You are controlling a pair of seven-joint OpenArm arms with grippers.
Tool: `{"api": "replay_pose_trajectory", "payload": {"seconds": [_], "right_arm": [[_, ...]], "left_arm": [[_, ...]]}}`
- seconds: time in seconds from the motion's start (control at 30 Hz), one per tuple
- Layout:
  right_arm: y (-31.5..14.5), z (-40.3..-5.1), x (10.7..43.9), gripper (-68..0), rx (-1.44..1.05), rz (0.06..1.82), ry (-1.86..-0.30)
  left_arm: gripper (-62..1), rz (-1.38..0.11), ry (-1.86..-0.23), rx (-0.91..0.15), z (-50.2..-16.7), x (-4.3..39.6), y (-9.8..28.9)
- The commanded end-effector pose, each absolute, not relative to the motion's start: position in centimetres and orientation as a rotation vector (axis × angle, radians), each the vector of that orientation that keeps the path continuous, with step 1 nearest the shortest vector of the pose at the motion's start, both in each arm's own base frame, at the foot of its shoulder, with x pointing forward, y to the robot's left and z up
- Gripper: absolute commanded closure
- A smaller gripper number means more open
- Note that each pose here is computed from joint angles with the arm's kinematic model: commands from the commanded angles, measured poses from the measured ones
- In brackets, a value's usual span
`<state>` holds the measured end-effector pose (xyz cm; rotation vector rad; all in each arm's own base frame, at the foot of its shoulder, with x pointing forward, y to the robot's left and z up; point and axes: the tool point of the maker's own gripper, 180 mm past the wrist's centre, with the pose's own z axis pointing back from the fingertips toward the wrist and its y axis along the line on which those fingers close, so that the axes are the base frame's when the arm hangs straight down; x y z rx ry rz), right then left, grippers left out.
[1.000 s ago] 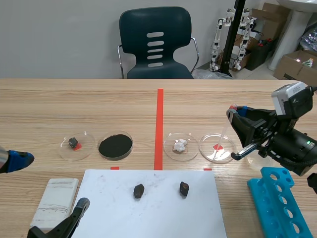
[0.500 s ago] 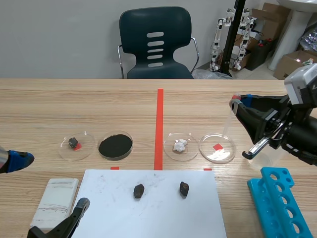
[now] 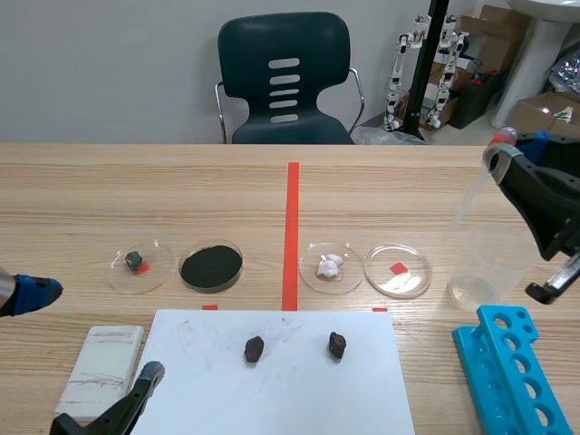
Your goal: Draw acid from the petri dish
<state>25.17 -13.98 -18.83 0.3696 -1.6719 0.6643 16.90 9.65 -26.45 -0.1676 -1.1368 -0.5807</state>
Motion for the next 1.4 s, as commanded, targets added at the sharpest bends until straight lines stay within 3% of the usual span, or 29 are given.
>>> {"api": "replay_pose_trajectory", "payload": {"seconds": [0.0,0.57,1.37], "right_arm": [[-13.5,-17.8,24.5,-7.5,0.395,0.695,-1.687],[-10.9,-17.3,17.1,-7.5,0.483,0.743,-1.549],[-10.9,-17.3,16.9,-7.5,0.481,0.717,-1.551]], "left_arm": [[-62.3,-0.568,-1.153,-0.174,-26.1,17.0,9.5],[-62.3,-0.568,-1.153,-0.174,-26.1,17.0,9.5],[-62.3,-0.568,-1.153,-0.174,-26.1,17.0,9.5]]}}
